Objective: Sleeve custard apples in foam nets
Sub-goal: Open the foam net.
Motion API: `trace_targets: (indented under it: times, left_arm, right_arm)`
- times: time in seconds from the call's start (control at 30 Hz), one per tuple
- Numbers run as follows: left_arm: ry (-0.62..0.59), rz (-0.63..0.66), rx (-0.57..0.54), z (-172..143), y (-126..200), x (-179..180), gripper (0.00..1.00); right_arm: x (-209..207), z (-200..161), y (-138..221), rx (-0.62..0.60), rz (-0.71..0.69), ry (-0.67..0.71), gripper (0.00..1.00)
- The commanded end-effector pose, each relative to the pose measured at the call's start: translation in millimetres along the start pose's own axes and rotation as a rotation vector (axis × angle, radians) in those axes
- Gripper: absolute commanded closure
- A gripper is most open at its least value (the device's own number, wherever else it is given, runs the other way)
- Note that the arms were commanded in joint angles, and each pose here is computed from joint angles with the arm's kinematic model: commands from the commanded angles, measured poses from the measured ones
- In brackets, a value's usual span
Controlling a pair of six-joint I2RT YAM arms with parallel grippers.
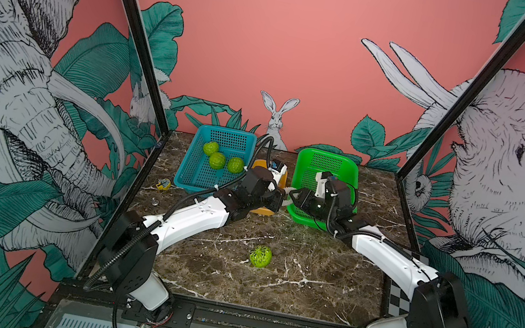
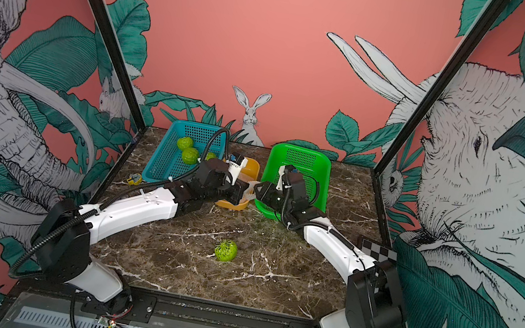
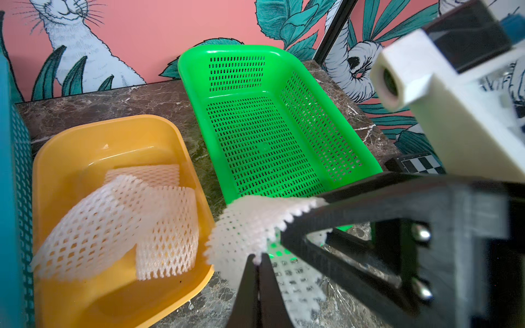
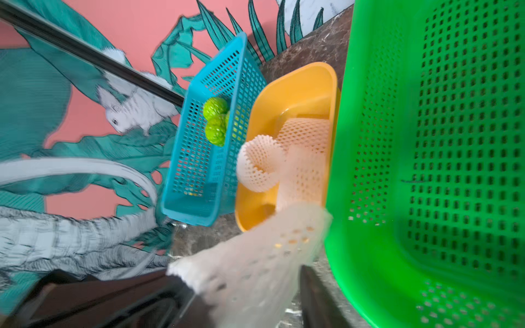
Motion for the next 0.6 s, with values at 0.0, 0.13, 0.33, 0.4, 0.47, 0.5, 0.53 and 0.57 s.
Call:
trace_targets:
  times: [0.0,0.13,0.33,0.4,0.47,0.5,0.53,0.57]
  left_arm:
    - [0.002,0.037,-0.036,5.4,5.7,5.0,1.00]
    - [-0.010,0.070,-0.026,2.3,3.2,9.8,1.00]
    - [-0.015,0.109,-0.008,-4.2,-0.6,15.8,1.00]
    - [-0.016,0.118,-0.006,-5.0,1.1,17.1,1.00]
    - [-0.027,0.137,-0.006,-5.5,5.0,19.8,1.00]
    - [-0.034,0.152,-0.002,-6.8,7.3,22.0,1.00]
    - [-0.040,0.168,0.000,-7.5,10.1,24.1,1.00]
    - [-0.049,0.182,0.004,-8.6,12.7,26.2,1.00]
  right_arm:
    - [-4.4,2.6,2.3,-0.024,-0.037,0.015,0.68]
    - [-4.0,5.0,11.8,-0.041,-0.061,0.042,0.70]
    - [-13.2,3.3,11.7,-0.040,-0.105,0.065,0.96]
    - [-16.8,4.0,12.3,-0.043,-0.125,0.079,1.00]
    - [-19.0,4.9,15.1,-0.049,-0.141,0.096,1.00]
    - [-18.7,5.6,17.0,-0.053,-0.144,0.104,1.00]
    - [-19.8,7.1,19.6,-0.059,-0.151,0.111,1.00]
    - [-20.3,8.0,22.5,-0.064,-0.157,0.120,1.00]
Point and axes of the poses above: each gripper's point midway between its finger pads, its own y axis back along the fingers, its own x axis along the line the jaws close on, z = x × y, the point moved 3 cm from there along y, back along the fingers, and after that the axes turned 11 degrees about -y, right-handed, at the moved point
